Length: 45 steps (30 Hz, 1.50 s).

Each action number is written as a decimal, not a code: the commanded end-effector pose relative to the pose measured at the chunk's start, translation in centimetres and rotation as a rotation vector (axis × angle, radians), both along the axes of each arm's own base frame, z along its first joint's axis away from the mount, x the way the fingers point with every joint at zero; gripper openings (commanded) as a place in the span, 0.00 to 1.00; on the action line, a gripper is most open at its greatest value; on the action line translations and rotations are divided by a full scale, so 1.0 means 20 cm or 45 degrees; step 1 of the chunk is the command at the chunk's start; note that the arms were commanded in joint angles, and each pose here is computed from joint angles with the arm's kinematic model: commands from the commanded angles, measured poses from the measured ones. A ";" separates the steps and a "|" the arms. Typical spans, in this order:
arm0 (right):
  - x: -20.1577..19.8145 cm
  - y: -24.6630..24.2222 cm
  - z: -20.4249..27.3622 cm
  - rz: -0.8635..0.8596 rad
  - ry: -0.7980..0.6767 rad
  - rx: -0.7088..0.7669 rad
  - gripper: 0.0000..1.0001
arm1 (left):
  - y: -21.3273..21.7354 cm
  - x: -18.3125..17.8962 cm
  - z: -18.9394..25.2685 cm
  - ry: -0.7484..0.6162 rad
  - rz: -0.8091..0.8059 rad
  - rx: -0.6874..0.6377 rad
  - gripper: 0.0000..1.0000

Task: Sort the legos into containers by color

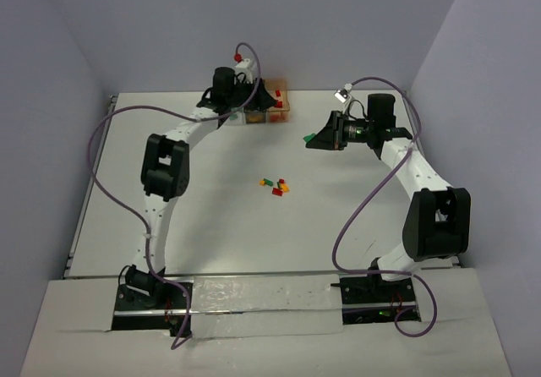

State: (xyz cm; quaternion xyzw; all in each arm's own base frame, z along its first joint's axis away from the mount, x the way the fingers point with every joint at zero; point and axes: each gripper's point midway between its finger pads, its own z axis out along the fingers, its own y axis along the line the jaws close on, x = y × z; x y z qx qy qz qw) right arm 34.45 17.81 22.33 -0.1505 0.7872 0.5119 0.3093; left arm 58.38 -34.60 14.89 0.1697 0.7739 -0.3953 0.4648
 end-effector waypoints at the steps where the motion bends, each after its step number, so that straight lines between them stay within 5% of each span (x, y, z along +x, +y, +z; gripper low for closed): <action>1: -0.07 0.05 0.07 0.166 -0.126 -0.025 0.00 | 0.13 -0.57 0.65 -0.095 -0.445 -0.206 0.57; 7: -0.23 0.22 0.07 0.399 -0.190 -0.030 0.00 | 0.26 -1.19 0.72 -0.038 -0.695 -0.243 0.64; 14: -0.41 0.40 0.11 0.594 -0.209 -0.024 0.00 | 0.29 -1.45 0.74 -0.017 -0.743 -0.259 0.70; 38: -0.56 0.51 0.24 0.712 -0.275 0.011 0.00 | 0.14 -1.66 0.63 0.043 -0.902 -0.211 0.69; 45: -0.55 0.52 0.27 0.703 -0.294 0.007 0.00 | 0.12 -1.70 0.64 0.054 -0.948 -0.217 0.56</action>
